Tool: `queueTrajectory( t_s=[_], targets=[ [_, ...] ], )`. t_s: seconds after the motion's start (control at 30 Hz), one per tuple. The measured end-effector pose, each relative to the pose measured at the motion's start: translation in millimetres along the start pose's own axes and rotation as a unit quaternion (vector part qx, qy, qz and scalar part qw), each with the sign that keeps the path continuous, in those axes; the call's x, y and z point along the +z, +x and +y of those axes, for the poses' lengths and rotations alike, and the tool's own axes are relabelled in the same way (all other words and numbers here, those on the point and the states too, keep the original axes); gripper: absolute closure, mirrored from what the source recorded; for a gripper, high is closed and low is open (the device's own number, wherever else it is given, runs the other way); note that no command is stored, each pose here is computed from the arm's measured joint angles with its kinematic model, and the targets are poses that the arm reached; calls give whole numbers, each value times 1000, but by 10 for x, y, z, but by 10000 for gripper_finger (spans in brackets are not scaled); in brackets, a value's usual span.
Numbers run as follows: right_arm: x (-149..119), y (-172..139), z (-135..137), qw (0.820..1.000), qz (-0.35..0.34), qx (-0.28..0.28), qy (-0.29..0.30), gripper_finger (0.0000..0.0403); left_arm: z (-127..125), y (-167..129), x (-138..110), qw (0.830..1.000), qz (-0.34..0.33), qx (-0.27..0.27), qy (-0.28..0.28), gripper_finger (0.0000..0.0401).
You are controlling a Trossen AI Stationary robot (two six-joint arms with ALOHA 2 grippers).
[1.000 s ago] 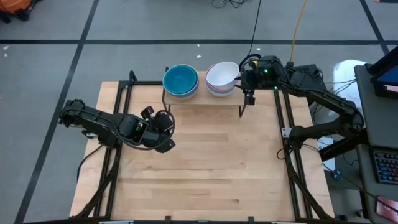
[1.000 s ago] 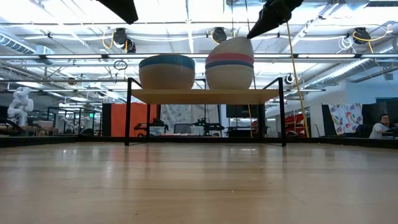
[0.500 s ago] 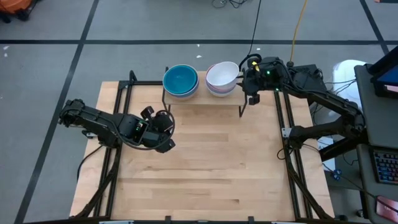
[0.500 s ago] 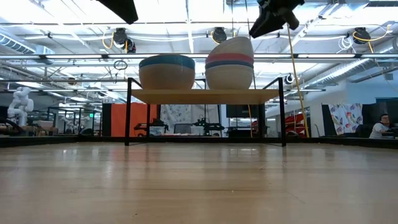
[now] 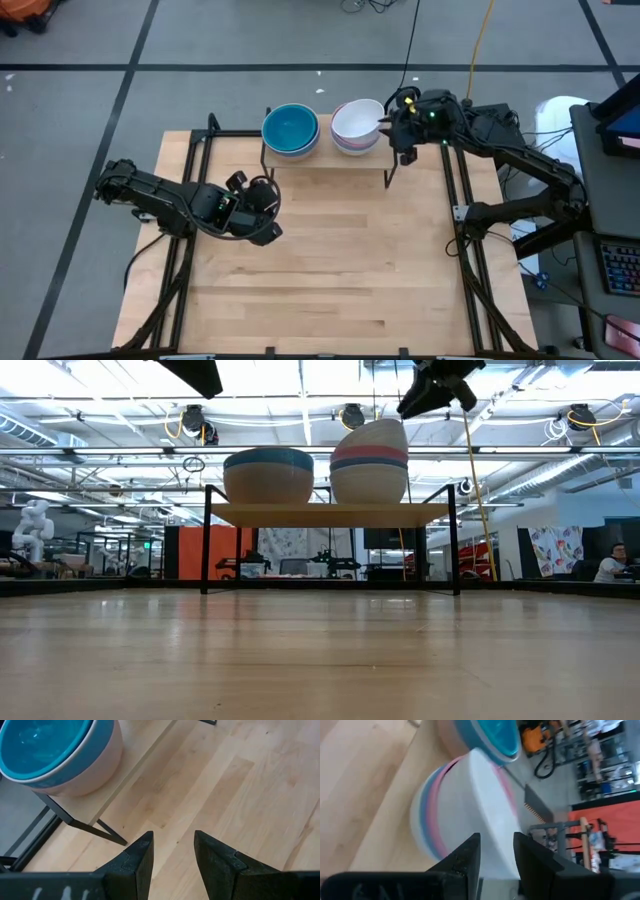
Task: Place and stack bowls onto a shelf
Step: Stack the white bowl on top of the pink bowl on the shelf
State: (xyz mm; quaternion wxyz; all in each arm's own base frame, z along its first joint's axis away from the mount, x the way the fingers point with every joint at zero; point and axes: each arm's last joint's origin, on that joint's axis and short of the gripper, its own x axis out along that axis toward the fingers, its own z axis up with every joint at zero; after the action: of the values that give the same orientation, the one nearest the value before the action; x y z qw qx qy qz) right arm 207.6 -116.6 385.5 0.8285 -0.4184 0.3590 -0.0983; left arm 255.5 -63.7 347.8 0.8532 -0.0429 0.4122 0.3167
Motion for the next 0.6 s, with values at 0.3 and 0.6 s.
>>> queueTrajectory(
  t_s=[0.3, 0.6],
  targets=[
    [36, 9, -96, 999, -23, -46, 19, 294, 0, 0, 1, 1000, 0, 0, -6, 254],
    [-71, 268, -78, 999, 15, -8, 38, 294, 0, 0, 1, 1000, 0, 0, -5, 254]
  ],
)
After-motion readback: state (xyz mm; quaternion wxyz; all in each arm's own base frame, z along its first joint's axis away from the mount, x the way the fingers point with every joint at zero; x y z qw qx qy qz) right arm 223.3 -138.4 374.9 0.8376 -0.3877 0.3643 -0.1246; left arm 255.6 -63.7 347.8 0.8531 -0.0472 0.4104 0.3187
